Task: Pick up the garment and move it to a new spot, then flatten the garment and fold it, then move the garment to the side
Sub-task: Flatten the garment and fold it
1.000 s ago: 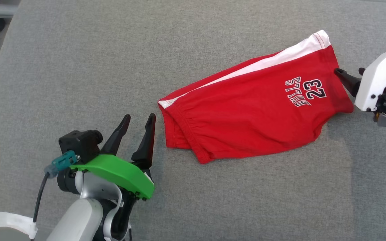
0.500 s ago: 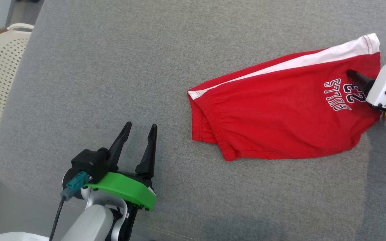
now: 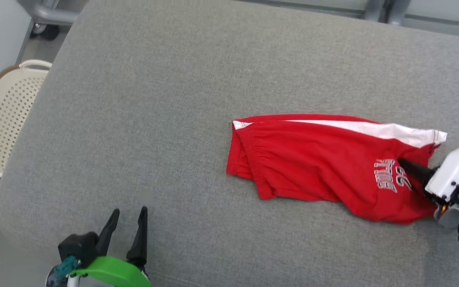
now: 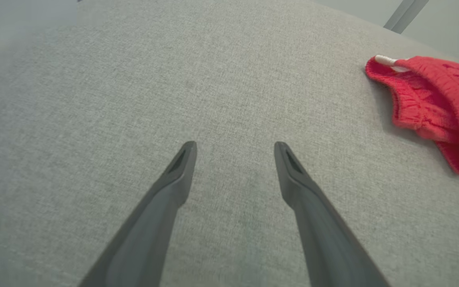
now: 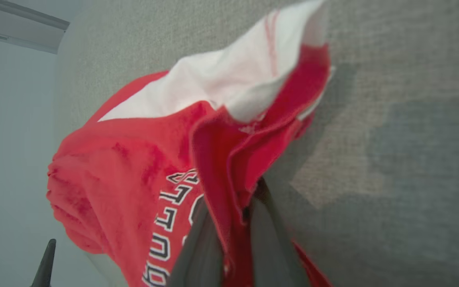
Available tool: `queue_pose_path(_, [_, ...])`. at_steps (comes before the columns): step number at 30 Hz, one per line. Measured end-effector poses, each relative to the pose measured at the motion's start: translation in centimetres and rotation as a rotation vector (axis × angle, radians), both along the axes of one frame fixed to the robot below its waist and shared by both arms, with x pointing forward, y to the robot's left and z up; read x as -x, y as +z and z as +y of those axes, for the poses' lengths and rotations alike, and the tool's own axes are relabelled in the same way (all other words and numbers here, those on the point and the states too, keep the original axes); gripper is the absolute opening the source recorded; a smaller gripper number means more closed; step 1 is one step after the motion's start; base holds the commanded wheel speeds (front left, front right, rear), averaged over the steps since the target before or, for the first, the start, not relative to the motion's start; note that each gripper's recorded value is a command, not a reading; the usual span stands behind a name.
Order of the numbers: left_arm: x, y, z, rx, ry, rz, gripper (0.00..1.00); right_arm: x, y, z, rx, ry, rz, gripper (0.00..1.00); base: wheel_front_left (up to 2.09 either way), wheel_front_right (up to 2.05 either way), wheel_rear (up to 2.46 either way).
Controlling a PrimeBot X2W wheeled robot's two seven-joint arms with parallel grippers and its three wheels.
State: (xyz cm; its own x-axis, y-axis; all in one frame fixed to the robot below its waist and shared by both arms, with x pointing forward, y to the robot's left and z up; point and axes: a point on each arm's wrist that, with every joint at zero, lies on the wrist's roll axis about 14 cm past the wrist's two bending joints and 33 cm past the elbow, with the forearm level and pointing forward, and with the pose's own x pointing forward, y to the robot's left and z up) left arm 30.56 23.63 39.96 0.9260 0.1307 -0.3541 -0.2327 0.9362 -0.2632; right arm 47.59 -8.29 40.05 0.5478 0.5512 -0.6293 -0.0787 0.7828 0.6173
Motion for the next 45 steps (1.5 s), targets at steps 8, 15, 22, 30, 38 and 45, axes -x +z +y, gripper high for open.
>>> queue_pose_path(8, [0.9, 3.1, -1.0, 0.030, -0.044, -0.143, 1.00, 6.0, 1.2, -7.1, 0.016, -0.200, -0.004, 0.00, 0.00, 0.00, 0.00])
queue_pose_path(15, [0.4, 5.7, -3.7, 0.047, -0.134, -0.259, 1.00, 10.0, 1.8, -13.7, 0.043, -0.410, -0.020, 0.00, 0.00, 0.00, 0.00])
queue_pose_path(22, [0.6, 6.8, -5.1, 0.038, -0.190, -0.311, 1.00, 11.8, 4.0, -19.7, 0.071, -0.587, -0.078, 0.00, 0.00, 0.00, 0.00])
queue_pose_path(30, [0.6, 7.8, -6.2, 0.035, -0.220, -0.351, 1.00, 9.6, 8.2, -14.3, -0.018, -0.447, -0.169, 0.00, 0.00, 0.00, 0.00])
queue_pose_path(38, [0.7, 7.8, -6.3, 0.010, -0.241, -0.351, 1.00, 7.0, 8.8, -6.6, -0.096, -0.278, -0.206, 0.00, 0.00, 0.00, 0.00])
queue_pose_path(45, [1.1, 7.5, -6.5, -0.004, -0.253, -0.344, 1.00, 5.3, 6.4, -0.9, -0.115, -0.240, -0.216, 0.00, 0.00, 0.00, 0.00])
